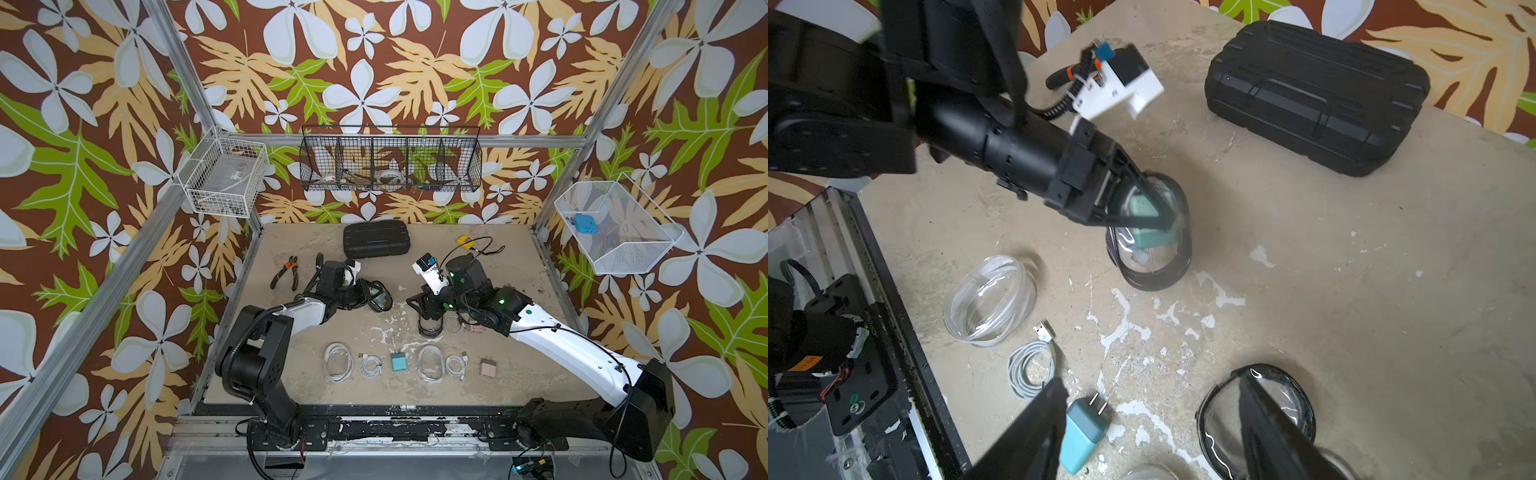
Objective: Pack away charging kits
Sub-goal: Place the storage bag at the center of the board, then pick up the storage bag at the center of the board.
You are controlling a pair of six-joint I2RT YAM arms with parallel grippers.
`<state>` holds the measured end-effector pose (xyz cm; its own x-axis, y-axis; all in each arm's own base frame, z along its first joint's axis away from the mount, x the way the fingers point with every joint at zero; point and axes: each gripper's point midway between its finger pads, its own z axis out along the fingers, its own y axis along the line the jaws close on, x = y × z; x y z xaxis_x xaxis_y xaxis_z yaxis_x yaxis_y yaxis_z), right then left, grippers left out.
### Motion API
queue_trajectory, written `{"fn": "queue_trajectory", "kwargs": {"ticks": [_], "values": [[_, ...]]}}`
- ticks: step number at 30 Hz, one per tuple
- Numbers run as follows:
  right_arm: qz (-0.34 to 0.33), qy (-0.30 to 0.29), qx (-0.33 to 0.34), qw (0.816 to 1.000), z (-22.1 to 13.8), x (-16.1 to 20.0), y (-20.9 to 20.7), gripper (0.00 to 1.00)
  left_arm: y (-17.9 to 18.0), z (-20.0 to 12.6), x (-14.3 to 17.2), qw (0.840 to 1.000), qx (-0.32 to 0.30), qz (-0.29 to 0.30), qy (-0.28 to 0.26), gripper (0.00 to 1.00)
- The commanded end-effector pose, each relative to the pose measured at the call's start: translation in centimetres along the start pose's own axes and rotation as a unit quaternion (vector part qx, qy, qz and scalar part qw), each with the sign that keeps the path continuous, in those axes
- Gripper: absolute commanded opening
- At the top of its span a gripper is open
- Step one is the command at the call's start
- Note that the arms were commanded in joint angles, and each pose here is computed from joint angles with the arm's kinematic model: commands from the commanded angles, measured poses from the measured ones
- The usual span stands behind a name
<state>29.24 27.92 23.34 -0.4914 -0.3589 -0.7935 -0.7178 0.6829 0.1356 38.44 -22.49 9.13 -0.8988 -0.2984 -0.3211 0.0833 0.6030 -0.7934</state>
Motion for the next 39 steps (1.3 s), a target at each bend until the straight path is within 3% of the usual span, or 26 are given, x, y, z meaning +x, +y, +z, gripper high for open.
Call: {"fn": "queue_trajectory", "kwargs": {"ticks": [1,5,6,9,13,18,21,26,29,31,36,39], "values": [[0.002,-0.017,-0.004,1.000,0.2,-1.0,0.1,0.67,2.7,1.4,0.5,0.997,-0.046,0.049,0.024,0.01],[0.016,-0.012,0.000,1.000,0.6,-0.3,-1.0,0.68,5.6,2.2,0.7,0.994,-0.095,0.051,0.036,0.06],[0.024,-0.009,0.001,1.000,0.7,0.0,-1.5,0.69,6.4,2.1,0.6,0.992,-0.108,0.046,0.035,0.12],[0.051,-0.010,0.006,0.999,0.4,0.4,-3.2,0.70,7.9,1.2,0.2,0.986,-0.155,0.048,0.026,0.48],[0.081,-0.031,0.029,0.996,-1.1,0.4,-5.4,0.71,8.9,-1.0,-1.1,0.972,-0.229,0.059,-0.007,0.85],[0.098,-0.059,0.048,0.992,-3.1,0.3,-6.6,0.74,8.8,-4.7,-2.9,0.940,-0.326,0.089,-0.050,0.84],[0.119,-0.066,0.069,0.988,-4.1,1.0,-7.8,0.75,5.3,-5.1,-2.7,0.926,-0.349,0.133,-0.053,0.83],[0.204,-0.092,0.101,0.969,-6.4,3.8,-11.9,0.75,-3.8,-1.8,1.3,0.931,-0.308,0.195,-0.035,0.77],[0.266,-0.120,0.122,0.949,-8.2,5.8,-14.6,0.75,-8.0,1.3,4.2,0.932,-0.284,0.224,-0.014,0.76],[0.287,-0.138,0.132,0.939,-9.1,6.5,-15.4,0.75,-10.4,3.7,6.4,0.927,-0.276,0.255,0.001,0.76],[0.309,-0.152,0.157,0.926,-10.4,8.1,-16.4,0.76,-12.2,8.6,10.0,0.906,-0.293,0.303,0.039,0.77],[0.317,-0.163,0.161,0.920,-11.0,8.5,-16.5,0.77,-12.2,10.0,10.7,0.898,-0.307,0.314,0.037,0.77]]}}
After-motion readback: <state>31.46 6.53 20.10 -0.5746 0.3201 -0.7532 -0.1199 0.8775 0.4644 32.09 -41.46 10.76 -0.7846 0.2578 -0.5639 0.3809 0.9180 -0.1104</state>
